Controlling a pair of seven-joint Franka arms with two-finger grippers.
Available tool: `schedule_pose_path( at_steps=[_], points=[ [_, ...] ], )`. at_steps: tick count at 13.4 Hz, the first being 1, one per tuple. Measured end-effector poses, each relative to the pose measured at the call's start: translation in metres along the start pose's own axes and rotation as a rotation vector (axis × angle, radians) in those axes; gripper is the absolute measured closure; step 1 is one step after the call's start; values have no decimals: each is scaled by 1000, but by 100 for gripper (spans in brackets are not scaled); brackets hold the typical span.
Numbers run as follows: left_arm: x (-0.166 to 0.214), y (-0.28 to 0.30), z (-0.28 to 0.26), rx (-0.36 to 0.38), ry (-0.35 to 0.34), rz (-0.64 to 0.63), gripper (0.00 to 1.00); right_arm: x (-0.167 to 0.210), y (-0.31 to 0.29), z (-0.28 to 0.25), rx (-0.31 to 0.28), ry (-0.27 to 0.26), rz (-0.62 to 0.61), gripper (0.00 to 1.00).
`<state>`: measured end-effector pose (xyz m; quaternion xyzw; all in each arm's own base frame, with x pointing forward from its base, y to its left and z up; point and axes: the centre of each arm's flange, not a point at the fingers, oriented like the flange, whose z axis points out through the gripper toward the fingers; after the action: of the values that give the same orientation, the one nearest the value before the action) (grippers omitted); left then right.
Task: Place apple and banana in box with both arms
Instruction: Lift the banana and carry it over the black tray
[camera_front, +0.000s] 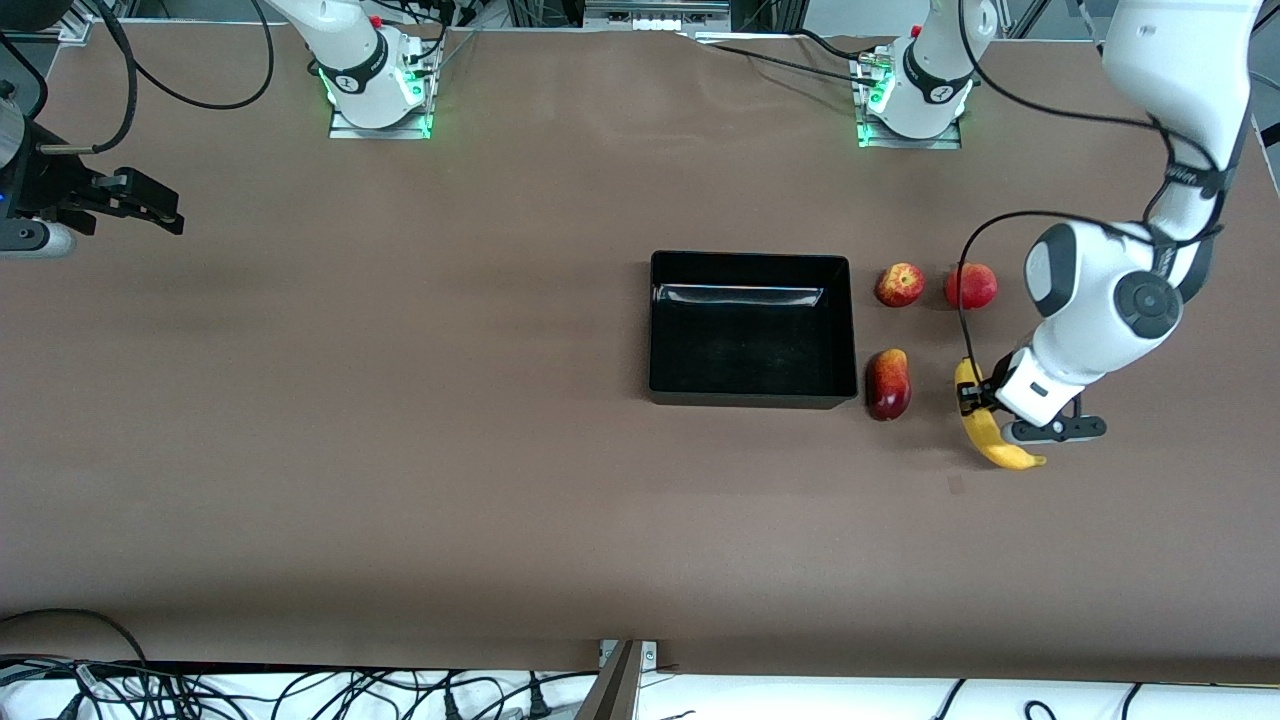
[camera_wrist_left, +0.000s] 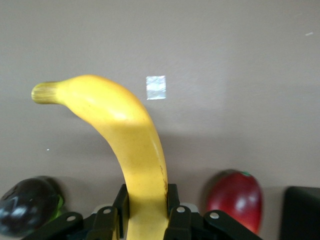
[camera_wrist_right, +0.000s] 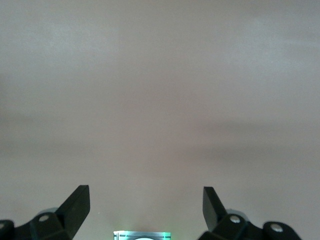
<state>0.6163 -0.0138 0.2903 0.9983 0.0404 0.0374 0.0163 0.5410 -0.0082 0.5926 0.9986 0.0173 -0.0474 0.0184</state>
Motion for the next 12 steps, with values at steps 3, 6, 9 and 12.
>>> schedule_pose_path(
  at_steps=[3, 6, 9, 12],
  points=[
    [-13, 82, -45, -76, 21, 70, 67, 0, -1, 0, 4, 0, -1, 0],
    [-49, 191, -55, -158, -4, 73, 67, 0, -1, 0, 4, 0, -1, 0],
    [-96, 289, -48, -173, -42, 117, 67, 0, -1, 0, 4, -1, -1, 0],
    [-131, 358, -18, -176, -94, 164, 67, 0, -1, 0, 5, -1, -1, 0]
  ],
)
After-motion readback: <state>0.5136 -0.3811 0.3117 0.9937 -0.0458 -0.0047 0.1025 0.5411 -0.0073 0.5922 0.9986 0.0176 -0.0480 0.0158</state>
